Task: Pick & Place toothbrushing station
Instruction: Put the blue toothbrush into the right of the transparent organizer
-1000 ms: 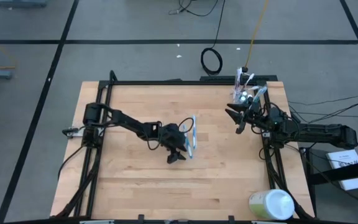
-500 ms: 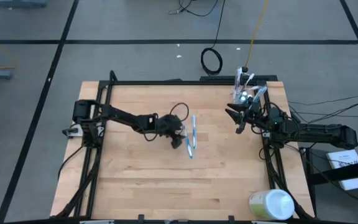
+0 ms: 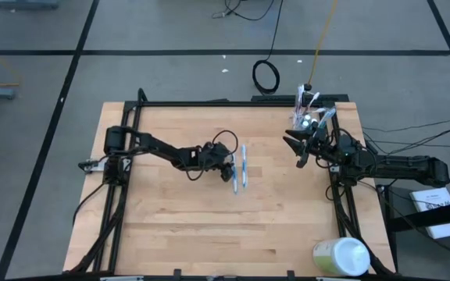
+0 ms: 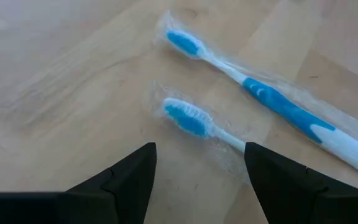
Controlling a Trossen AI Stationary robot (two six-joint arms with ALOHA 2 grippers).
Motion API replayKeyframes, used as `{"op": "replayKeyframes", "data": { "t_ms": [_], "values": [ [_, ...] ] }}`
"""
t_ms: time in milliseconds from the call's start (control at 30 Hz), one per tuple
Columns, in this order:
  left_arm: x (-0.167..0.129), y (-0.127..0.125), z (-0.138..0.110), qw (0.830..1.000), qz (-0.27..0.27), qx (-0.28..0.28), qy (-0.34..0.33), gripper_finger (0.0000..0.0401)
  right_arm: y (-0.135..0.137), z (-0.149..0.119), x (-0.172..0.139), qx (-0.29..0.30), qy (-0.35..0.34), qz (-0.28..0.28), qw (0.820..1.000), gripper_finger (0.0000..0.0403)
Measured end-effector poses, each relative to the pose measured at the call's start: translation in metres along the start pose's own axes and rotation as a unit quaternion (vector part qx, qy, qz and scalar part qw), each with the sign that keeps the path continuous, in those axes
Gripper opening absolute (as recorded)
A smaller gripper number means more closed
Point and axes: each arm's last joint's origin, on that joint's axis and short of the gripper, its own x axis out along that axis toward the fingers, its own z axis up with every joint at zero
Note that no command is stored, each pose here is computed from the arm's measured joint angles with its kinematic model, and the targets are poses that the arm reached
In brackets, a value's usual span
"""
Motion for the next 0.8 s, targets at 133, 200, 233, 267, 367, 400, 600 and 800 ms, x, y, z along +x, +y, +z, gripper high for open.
{"op": "replayKeyframes", "data": {
  "t_ms": [133,200,233,267,367,400,600,800],
  "values": [
    [0.003,0.001,-0.002,0.999,0.006,0.034,0.0,0.0255,0.0,0.0,0.0,0.0,0.0,0.0,1.0,0.013],
    [0.003,0.002,-0.004,0.997,0.015,0.068,0.01,0.0255,0.0,0.0,0.0,0.0,0.0,0.0,1.0,0.013],
    [0.001,0.003,-0.004,0.996,0.022,0.082,0.017,0.0255,0.0,0.0,0.0,0.0,0.0,0.0,1.0,0.013],
    [0.0,0.005,-0.004,0.995,0.031,0.091,0.024,0.0255,0.0,0.0,0.0,0.0,0.0,0.0,1.0,0.013],
    [-0.003,0.011,-0.002,0.992,0.047,0.106,0.041,0.0255,0.0,0.0,0.0,0.0,0.0,0.0,1.0,0.013],
    [-0.004,0.012,-0.002,0.991,0.048,0.113,0.043,0.0255,0.0,0.0,0.0,0.0,0.0,0.0,1.0,0.013],
    [-0.014,0.012,0.008,0.993,0.041,0.102,0.035,0.0255,0.0,0.0,0.001,0.0,0.002,-0.002,1.0,0.013],
    [-0.025,0.013,0.022,0.999,0.038,0.033,0.005,0.0255,0.0,0.0,0.001,-0.001,0.002,-0.002,1.0,0.013]
  ]
}}
